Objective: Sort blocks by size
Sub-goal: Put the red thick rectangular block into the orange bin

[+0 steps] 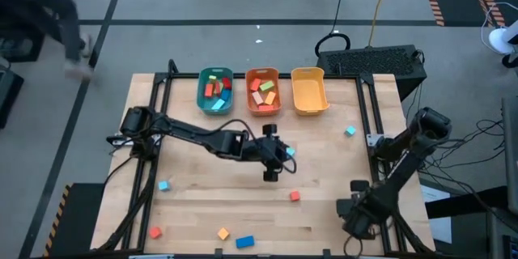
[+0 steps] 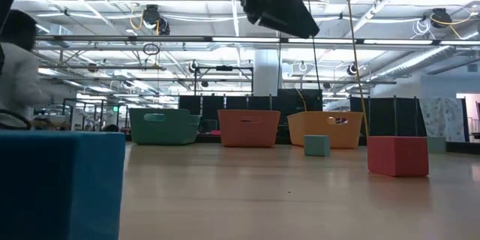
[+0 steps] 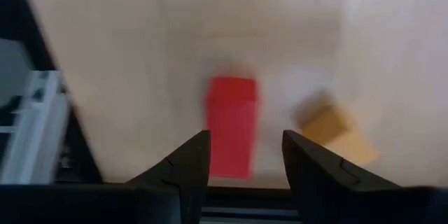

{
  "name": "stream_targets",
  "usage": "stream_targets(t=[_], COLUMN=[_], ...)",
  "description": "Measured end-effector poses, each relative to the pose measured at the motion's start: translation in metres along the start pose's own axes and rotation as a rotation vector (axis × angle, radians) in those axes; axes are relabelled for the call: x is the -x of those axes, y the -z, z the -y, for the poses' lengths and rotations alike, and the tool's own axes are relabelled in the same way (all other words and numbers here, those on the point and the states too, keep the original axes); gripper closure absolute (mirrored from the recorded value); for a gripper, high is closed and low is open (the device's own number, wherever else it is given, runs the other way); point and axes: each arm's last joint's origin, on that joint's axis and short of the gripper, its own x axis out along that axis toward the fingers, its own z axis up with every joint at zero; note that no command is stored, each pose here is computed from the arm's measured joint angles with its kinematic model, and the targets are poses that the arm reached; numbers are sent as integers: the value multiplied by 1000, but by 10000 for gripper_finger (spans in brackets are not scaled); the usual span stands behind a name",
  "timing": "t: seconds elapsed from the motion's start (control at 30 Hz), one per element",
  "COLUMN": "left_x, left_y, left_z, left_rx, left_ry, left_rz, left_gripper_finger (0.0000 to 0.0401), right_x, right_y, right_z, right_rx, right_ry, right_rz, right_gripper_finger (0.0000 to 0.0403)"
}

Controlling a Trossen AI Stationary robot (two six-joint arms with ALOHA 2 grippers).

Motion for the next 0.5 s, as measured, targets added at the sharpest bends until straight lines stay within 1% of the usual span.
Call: stream_targets(t=[0.07, 0.17, 0.33, 0.5], left_x=[1, 0, -1, -5], left_y=[1, 4, 6, 19], left_z=[8, 17, 24, 30], left_rx=[-9, -6, 7, 56], left_ry=[5, 14, 34, 64], left_rz=[8, 58, 124, 150], left_gripper_finger=[214, 214, 214, 214], right_x=[-2, -3, -10, -19], right_y=[5, 13, 26, 35], right_z=[-8, -16, -19, -15], right_rx=[-12, -47, -99, -145], right_ry=[-32, -57, -10, 17], right_rz=[20, 35, 94, 88], right_gripper_finger=[238, 238, 238, 238])
